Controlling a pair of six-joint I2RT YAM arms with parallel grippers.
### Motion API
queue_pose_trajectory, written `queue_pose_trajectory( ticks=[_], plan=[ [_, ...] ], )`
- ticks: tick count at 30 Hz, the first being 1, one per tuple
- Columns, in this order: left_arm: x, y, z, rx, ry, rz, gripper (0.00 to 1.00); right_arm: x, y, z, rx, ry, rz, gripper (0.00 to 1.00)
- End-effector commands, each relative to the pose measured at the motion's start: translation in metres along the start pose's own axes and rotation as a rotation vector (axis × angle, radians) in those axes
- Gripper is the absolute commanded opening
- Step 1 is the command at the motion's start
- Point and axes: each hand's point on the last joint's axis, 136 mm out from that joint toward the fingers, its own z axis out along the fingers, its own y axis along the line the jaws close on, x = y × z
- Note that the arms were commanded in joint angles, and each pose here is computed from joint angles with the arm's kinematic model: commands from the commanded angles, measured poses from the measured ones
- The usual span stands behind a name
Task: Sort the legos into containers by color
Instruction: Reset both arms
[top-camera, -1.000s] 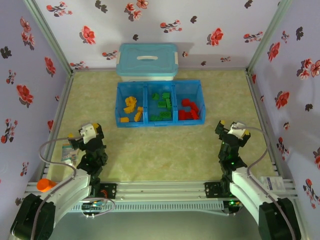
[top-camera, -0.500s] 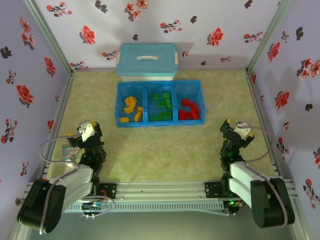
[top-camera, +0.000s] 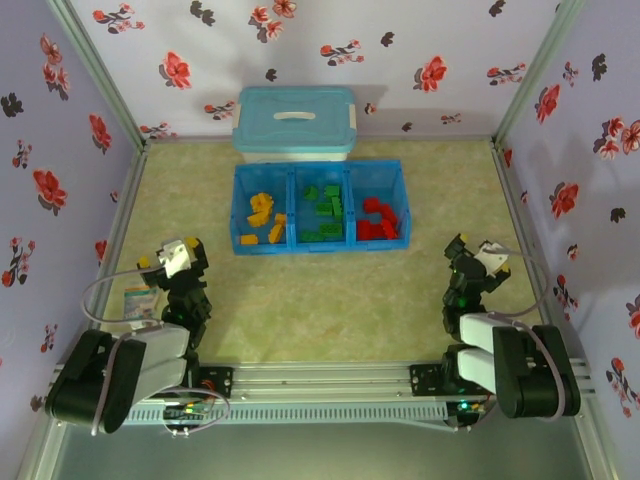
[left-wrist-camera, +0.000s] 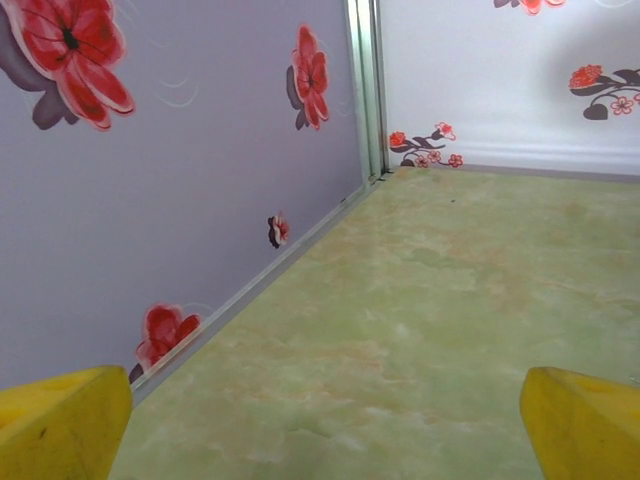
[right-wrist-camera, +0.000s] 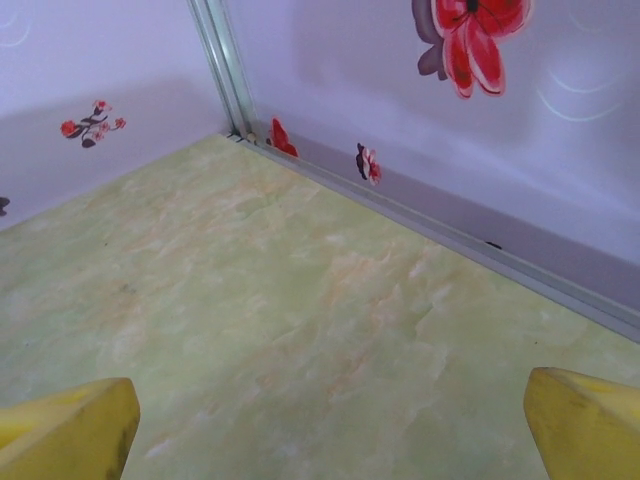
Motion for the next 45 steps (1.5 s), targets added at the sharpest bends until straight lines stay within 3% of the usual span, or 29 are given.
queue_pose_trajectory(
  ticks=[1,17,19,26,28,32,39,42,45],
  plan=[
    [-0.007,-0.001,-0.001,0.029,-0.046,-0.04,1.0,-0.014,0.012,0.006,-0.04,-0.029,0.034,0.99],
    [-0.008,-0.048,0.012,0.206,-0.039,0.046,1.0,-0.002,0.039,0.02,-0.158,-0.052,-0.075,0.99],
    [-0.008,-0.055,0.016,0.218,-0.036,0.061,1.0,0.002,0.055,0.022,-0.233,-0.048,-0.127,0.99],
    [0.009,-0.099,0.032,0.342,-0.013,0.227,1.0,0.02,0.087,0.025,-0.317,-0.003,-0.256,0.99],
    [0.01,-0.092,0.031,0.33,-0.003,0.202,1.0,0.026,0.099,0.02,-0.371,0.025,-0.306,0.99],
    [0.01,-0.094,0.03,0.338,-0.006,0.207,1.0,0.027,0.104,0.01,-0.401,-0.035,-0.33,0.99],
    [0.01,-0.094,0.031,0.336,-0.005,0.209,1.0,0.025,0.1,0.019,-0.343,-0.017,-0.326,0.99],
    [0.009,-0.092,0.036,0.324,0.0,0.198,1.0,0.027,0.097,0.033,-0.297,0.056,-0.315,0.99],
    [0.014,-0.074,0.047,0.283,0.033,0.101,1.0,0.028,0.096,0.051,-0.262,0.134,-0.297,0.99]
  ],
)
